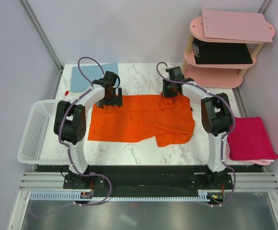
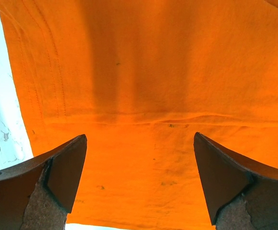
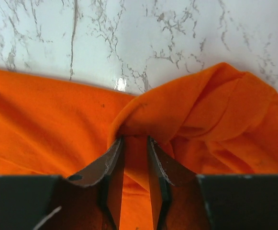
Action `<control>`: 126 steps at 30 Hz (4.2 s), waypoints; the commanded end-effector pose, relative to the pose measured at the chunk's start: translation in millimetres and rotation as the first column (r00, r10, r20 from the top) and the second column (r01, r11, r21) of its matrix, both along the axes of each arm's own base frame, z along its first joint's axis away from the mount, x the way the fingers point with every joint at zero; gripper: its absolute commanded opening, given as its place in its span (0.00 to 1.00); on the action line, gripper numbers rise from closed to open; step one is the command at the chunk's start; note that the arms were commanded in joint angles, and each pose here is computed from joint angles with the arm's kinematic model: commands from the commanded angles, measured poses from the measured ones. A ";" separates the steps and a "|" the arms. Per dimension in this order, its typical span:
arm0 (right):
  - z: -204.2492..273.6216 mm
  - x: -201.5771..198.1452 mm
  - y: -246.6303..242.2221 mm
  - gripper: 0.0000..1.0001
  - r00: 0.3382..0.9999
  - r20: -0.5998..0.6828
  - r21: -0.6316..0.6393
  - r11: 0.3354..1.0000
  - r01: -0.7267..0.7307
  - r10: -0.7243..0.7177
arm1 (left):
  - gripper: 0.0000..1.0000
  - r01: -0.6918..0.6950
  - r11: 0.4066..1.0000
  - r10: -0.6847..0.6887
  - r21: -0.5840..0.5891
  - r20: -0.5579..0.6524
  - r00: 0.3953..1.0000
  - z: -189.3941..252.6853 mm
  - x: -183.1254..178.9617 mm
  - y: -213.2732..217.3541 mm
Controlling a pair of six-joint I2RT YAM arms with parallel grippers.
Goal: Fold and stack the t-shirts
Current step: Fold the flattened tshirt in 1/3 of the way
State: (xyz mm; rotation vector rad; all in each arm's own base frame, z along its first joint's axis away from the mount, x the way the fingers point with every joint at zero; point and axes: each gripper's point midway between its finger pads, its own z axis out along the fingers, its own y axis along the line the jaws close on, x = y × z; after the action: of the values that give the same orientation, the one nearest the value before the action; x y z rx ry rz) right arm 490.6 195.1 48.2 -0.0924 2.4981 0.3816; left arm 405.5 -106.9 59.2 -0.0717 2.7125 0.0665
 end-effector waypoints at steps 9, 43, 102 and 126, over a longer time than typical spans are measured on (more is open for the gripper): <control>37.3 0.2 -43.3 0.33 0.990 0.079 0.008 0.993 0.117 -0.118 | 0.99 0.014 1.000 -0.014 -0.003 0.027 1.000 -5.8 2.6 -13.2; 96.9 -51.6 -41.1 0.00 0.981 0.154 0.168 0.981 0.092 -0.118 | 0.99 0.020 1.000 -0.020 0.008 0.032 0.999 -4.8 1.9 -14.8; 52.2 2.1 -92.7 0.50 0.957 0.135 -0.007 0.966 0.260 -0.257 | 0.02 -0.256 0.944 0.292 0.206 -0.164 0.942 -53.7 -7.0 73.7; 28.0 6.8 -16.3 0.50 0.993 0.005 0.247 0.962 0.113 -0.118 | 0.62 -0.153 0.985 0.153 0.081 0.010 0.988 4.1 7.8 41.4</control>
State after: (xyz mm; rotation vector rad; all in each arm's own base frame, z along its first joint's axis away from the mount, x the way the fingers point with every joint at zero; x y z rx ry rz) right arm 486.1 169.7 59.5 0.1645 2.4486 0.6085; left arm 401.9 -56.8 28.7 -0.3060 2.7812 0.3069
